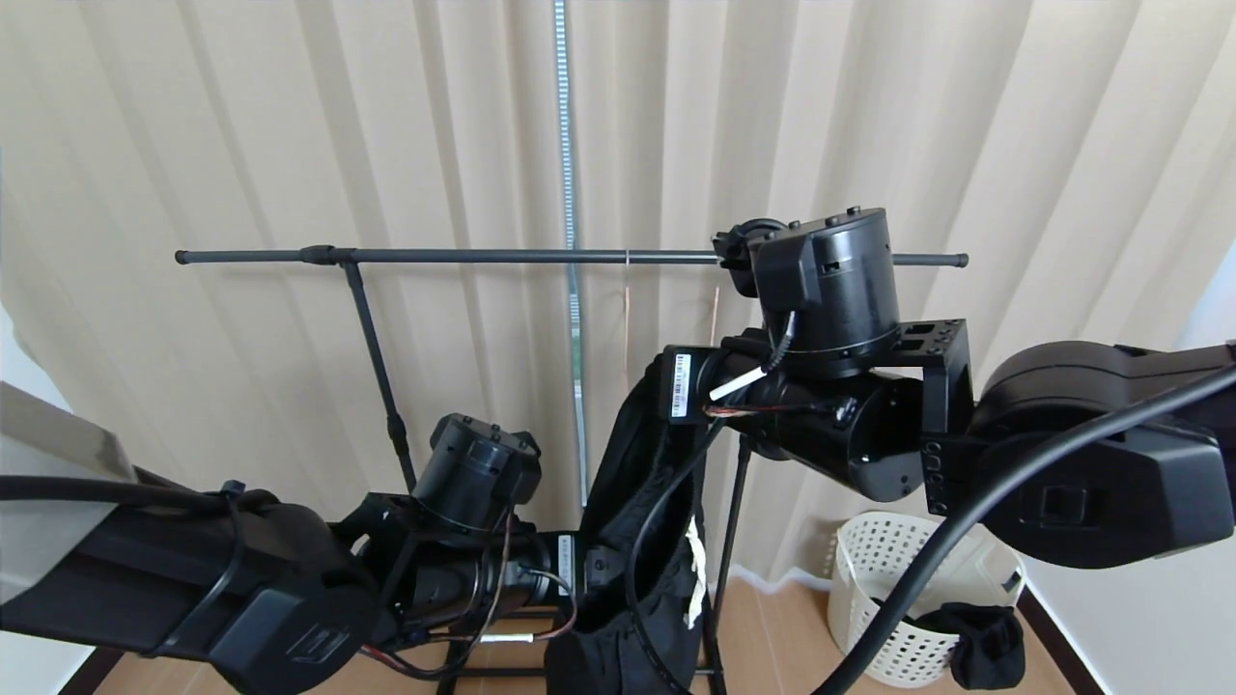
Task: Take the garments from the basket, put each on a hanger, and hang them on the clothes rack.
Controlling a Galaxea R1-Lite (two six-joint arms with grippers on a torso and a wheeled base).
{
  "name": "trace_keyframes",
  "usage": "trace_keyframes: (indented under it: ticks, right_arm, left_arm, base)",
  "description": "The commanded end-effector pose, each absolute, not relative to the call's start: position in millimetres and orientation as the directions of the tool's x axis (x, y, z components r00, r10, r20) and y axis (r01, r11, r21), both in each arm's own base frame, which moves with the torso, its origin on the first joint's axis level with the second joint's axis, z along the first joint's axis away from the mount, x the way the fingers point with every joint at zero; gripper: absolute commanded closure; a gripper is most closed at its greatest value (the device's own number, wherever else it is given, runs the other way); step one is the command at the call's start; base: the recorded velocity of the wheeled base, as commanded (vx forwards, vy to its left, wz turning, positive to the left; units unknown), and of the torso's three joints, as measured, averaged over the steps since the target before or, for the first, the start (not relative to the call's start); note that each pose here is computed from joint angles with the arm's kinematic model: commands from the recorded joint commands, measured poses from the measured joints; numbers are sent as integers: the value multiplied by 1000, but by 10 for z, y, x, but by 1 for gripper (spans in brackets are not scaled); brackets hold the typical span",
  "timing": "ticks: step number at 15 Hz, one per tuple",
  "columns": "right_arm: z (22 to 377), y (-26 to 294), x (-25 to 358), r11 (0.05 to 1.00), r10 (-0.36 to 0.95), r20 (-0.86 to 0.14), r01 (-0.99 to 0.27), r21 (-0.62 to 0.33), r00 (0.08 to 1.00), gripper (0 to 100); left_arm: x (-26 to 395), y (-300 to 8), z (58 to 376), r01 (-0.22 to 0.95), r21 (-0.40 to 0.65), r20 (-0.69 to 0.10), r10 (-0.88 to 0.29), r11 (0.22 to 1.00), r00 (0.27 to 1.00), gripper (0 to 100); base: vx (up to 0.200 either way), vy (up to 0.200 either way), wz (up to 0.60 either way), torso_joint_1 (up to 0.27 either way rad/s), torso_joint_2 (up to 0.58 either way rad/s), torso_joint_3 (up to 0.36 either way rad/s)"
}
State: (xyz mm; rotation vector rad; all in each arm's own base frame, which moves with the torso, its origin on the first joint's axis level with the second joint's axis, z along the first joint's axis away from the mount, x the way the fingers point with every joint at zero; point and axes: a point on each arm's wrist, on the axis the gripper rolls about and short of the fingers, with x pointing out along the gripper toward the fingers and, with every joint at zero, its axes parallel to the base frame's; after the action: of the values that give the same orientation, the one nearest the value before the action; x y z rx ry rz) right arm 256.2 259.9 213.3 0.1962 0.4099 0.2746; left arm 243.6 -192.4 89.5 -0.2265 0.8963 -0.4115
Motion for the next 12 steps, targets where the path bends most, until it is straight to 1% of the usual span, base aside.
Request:
trace_keyframes:
  ticks: [1,5,8,9,12]
  right_arm:
    - [2227,2560,2498,939,312,-345,-232,254,885,100]
    - [2362,2469,2437,935,313,-317,-232,269,895,100]
    - [2405,2303,2549,946,262,-306,-180,271,915,100]
    - [2410,2249,2591,950,242,-304,-161,268,921,100]
    - [2418,2062,2714,966,178,-303,-107,236,936,100]
  left_arm:
    - [2473,-1971,719,231,-322,-740,-396,918,544,0]
    - [2393,-2036,597,239,-272,-767,-360,932,531,0]
    - [2328,-2033,561,266,-243,-777,-351,933,522,0]
    - [2324,-2029,557,274,-235,-774,-350,933,528,100]
    - [2355,-2008,632,255,-215,-734,-329,943,594,100]
  base:
    - [0,0,0,0,0,0]
    - [0,0,0,0,0,0]
    - [0,0,0,0,0,0]
    - [0,0,0,0,0,0]
    - [0,0,0,0,0,0]
